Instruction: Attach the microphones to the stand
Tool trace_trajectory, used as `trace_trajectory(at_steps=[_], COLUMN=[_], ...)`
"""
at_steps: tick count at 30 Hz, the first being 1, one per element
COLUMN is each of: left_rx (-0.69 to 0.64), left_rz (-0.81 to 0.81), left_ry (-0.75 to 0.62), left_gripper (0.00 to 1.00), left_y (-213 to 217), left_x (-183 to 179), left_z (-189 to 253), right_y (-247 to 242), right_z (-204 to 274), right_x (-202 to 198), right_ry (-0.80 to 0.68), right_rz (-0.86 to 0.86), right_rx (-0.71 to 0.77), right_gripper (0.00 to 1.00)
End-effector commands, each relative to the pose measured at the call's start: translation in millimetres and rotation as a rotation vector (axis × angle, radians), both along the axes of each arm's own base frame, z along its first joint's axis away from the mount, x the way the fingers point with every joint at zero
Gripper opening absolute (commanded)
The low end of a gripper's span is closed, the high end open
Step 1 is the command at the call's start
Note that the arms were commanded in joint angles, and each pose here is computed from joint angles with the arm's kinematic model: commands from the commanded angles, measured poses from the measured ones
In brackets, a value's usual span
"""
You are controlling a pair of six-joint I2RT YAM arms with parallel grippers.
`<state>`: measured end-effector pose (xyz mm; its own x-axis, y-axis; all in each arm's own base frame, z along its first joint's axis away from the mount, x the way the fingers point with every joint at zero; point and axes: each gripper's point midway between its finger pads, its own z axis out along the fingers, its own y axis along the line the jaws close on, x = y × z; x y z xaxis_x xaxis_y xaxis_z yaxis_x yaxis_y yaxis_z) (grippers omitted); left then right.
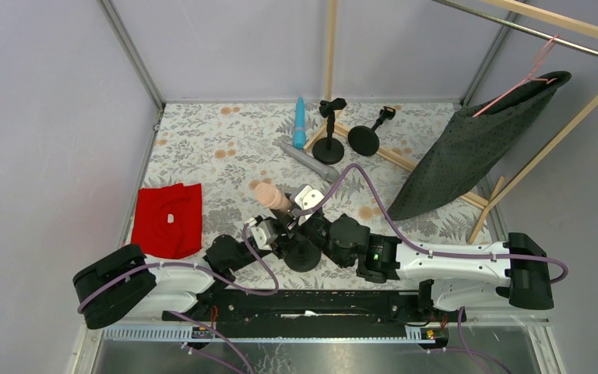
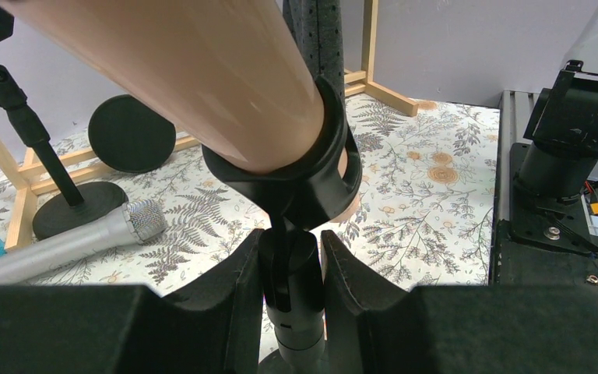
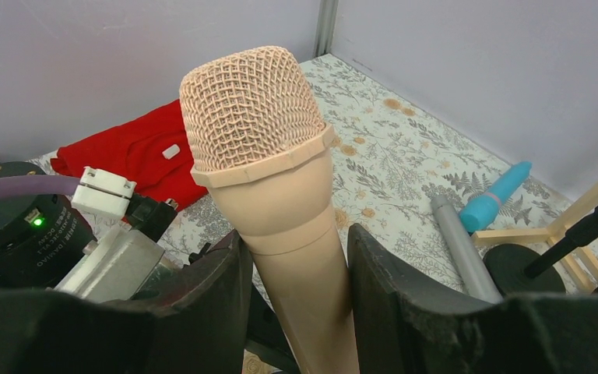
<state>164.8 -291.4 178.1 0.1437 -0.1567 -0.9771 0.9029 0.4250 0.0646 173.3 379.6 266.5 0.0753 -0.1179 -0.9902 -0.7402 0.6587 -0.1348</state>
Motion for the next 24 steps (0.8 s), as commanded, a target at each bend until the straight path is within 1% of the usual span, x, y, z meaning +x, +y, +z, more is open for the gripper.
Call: trace_trajectory(at_steps=[1, 11, 24], left_rx=[0.014, 0.000, -0.028], left_rz=[0.134, 0.198, 0.337], left_ry=[-0.085, -0.081, -0.064], left_gripper=[0.00, 0.00, 0.00], left_y=[19, 29, 50], left_x=[19, 26, 41], left_z=[4, 5, 7], right_y=[-92, -98, -99], right_z=[-208, -209, -209], right_x=[-37, -40, -42], right_ry=[0.295, 0.313, 0.314], right_rz=[-0.055, -0.056, -0.036], right_rx=[-0.702, -0.740, -0.757], right_gripper=[0.00, 0.00, 0.00])
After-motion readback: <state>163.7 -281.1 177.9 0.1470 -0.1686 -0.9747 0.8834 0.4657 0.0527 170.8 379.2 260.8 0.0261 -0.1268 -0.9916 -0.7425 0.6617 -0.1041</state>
